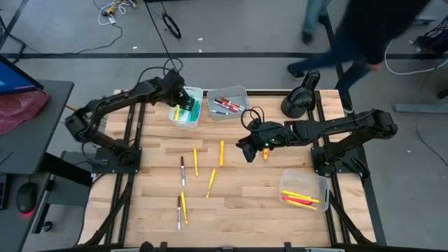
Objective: Pick & Place Markers
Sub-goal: Put the yellow pen into the transparent bin
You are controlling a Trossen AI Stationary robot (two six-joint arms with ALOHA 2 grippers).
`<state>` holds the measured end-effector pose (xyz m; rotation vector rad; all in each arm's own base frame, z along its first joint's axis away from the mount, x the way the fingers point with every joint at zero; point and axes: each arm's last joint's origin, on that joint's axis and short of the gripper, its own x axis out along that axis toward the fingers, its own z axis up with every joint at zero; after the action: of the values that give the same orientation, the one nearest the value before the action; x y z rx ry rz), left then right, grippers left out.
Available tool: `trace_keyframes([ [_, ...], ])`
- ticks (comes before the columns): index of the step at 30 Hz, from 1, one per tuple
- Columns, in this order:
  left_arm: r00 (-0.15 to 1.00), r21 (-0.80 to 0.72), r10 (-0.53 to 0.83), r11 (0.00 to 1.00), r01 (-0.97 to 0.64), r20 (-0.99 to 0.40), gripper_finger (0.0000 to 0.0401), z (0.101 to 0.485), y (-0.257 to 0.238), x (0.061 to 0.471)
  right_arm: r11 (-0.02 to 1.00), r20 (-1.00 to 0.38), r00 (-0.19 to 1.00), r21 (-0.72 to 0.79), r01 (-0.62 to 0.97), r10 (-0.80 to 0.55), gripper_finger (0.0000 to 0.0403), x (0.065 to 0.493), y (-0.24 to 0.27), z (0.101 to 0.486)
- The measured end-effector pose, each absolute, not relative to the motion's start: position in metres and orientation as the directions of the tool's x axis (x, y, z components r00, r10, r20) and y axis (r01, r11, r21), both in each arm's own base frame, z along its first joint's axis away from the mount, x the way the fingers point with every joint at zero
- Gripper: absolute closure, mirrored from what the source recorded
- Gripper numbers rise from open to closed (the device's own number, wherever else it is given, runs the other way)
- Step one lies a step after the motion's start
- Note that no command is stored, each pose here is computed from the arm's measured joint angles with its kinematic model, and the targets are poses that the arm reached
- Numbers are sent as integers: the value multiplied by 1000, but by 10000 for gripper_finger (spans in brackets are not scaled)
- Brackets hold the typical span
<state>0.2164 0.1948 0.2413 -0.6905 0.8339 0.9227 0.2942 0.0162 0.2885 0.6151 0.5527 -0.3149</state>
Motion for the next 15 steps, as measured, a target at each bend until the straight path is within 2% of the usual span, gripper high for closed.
trace_keyframes([
  [4,423,-192,378,516,-835,-823,232,267,163,215,827,-577,807,388,408,-127,295,294,12,288],
  [9,500,-192,362,626,-756,-787,232,288,116,220,824,-658,736,324,464,-155,288,288,2,280],
  [15,528,-189,356,664,-723,-771,232,292,63,233,812,-799,580,228,537,-160,237,273,-3,267],
])
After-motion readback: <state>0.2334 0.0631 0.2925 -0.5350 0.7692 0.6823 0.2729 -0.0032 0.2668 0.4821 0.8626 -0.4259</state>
